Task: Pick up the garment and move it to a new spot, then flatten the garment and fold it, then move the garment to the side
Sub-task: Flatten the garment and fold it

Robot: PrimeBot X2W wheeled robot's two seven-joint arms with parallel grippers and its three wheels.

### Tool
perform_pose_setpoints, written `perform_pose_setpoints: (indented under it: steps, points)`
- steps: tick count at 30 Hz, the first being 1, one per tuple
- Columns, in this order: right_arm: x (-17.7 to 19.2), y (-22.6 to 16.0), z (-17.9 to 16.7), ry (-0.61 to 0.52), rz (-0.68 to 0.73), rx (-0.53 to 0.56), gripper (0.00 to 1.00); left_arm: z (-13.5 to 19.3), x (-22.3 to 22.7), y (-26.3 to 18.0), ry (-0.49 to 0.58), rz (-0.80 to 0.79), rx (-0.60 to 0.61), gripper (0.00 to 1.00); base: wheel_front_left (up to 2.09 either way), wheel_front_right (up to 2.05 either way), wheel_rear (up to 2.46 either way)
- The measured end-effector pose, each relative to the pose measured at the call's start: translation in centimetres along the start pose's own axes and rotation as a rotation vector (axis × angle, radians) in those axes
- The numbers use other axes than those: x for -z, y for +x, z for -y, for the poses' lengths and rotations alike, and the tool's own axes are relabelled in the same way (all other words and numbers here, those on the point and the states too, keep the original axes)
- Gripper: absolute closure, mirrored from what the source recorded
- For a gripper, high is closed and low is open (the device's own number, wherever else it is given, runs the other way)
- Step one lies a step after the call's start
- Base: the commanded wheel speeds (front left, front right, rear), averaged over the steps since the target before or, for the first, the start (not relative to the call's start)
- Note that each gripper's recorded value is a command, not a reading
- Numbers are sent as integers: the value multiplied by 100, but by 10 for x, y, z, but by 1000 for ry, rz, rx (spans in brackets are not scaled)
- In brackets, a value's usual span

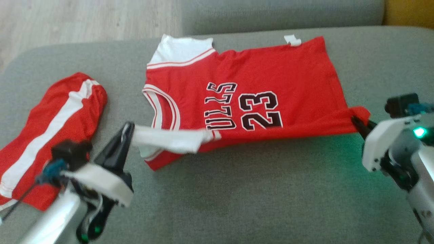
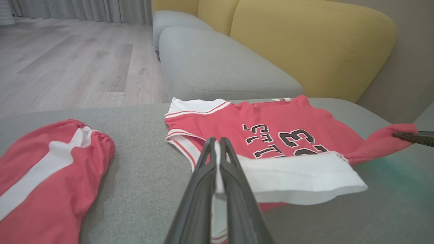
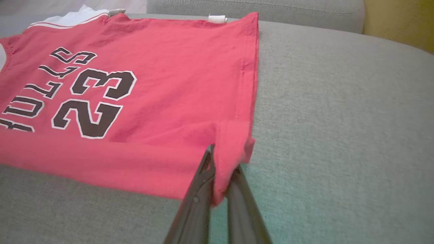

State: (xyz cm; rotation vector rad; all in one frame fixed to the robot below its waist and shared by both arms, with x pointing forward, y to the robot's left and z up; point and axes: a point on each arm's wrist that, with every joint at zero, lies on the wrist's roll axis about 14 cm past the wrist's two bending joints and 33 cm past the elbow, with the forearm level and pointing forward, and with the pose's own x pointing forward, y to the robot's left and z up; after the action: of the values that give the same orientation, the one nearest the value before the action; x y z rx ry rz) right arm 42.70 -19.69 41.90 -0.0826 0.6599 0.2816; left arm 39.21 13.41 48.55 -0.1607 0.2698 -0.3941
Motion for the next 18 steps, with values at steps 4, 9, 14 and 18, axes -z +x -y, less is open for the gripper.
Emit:
perform_pose_setpoints:
  steps: [4, 9, 14, 18]
  points:
    - [-2, 14, -4, -4, -32, 0, 100, -9, 1, 22, 25, -30, 10, 100, 0, 0, 0]
    - [-1, 29, 1, 16, -83, 19, 100, -19, 11, 47, -16, -110, 17, 100, 0, 0, 0]
    - [-3, 41, 11, -2, -110, 47, 100, -27, 13, 63, -11, -140, 23, 100, 0, 0, 0]
    - [-5, 52, 12, 2, -125, 49, 100, -32, 11, 78, 10, -161, 26, 100, 0, 0, 0]
